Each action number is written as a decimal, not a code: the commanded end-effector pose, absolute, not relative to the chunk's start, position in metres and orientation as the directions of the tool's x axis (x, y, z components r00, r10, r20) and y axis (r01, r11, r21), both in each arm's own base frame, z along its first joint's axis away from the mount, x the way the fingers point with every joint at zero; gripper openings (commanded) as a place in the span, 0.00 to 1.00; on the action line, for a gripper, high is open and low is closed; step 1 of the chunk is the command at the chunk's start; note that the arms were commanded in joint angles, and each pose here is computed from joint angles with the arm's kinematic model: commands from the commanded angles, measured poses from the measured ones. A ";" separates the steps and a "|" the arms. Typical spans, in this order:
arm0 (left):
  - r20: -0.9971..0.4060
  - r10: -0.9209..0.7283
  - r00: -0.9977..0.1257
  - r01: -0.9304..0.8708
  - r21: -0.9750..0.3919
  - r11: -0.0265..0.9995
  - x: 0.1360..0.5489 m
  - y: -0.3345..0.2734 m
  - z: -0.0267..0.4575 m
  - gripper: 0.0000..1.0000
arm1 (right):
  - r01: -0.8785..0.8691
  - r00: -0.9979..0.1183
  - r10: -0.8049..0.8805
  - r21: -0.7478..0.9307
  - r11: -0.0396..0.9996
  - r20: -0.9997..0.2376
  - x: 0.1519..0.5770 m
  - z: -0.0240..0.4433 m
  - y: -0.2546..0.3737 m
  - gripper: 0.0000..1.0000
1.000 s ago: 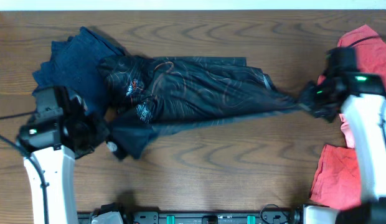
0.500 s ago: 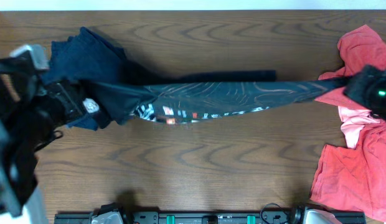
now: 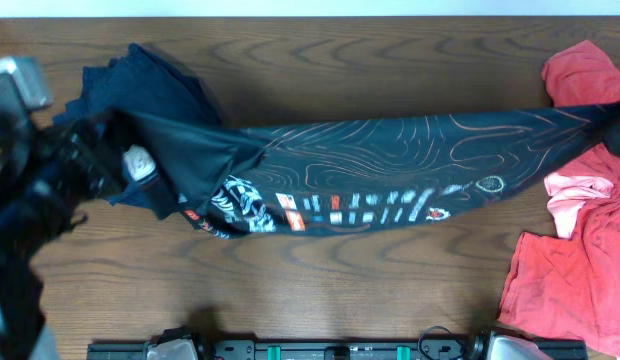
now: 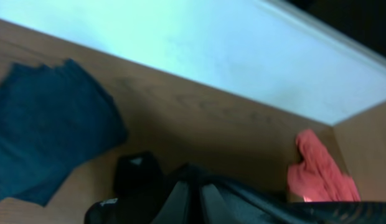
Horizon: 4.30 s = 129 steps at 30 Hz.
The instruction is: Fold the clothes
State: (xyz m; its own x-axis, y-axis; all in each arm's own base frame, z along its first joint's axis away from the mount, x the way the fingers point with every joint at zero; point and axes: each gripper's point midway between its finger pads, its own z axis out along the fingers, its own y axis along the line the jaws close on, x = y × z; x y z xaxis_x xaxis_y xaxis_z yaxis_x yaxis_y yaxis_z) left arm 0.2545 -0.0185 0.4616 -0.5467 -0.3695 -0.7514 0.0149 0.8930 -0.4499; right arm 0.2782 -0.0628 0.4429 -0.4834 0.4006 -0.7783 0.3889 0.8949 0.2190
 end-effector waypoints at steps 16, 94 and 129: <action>-0.883 -0.181 -0.434 0.240 -0.306 0.921 0.500 -0.040 0.417 0.06 | 0.255 -0.402 0.447 0.371 0.893 -0.799 0.486 0.402 -0.085 0.01; -0.315 0.060 -0.947 0.229 -0.534 0.814 0.404 -0.279 -0.009 0.81 | 0.593 -0.802 0.595 -0.197 0.781 -0.054 0.285 0.190 -0.143 0.01; 0.023 -0.071 -0.997 -0.075 -0.321 0.944 0.298 -0.108 0.103 0.06 | 0.574 -0.797 0.596 -0.190 0.797 0.093 0.261 0.157 -0.125 0.01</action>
State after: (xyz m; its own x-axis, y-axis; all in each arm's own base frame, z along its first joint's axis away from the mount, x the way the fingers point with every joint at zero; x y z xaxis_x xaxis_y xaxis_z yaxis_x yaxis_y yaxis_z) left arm 0.3105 -0.1181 0.1028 -0.9944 -0.1061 -0.0005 -0.0988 0.9282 -0.3588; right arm 0.2723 -0.1264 0.1666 -0.8065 0.5892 0.0483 0.5722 0.7986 -0.1866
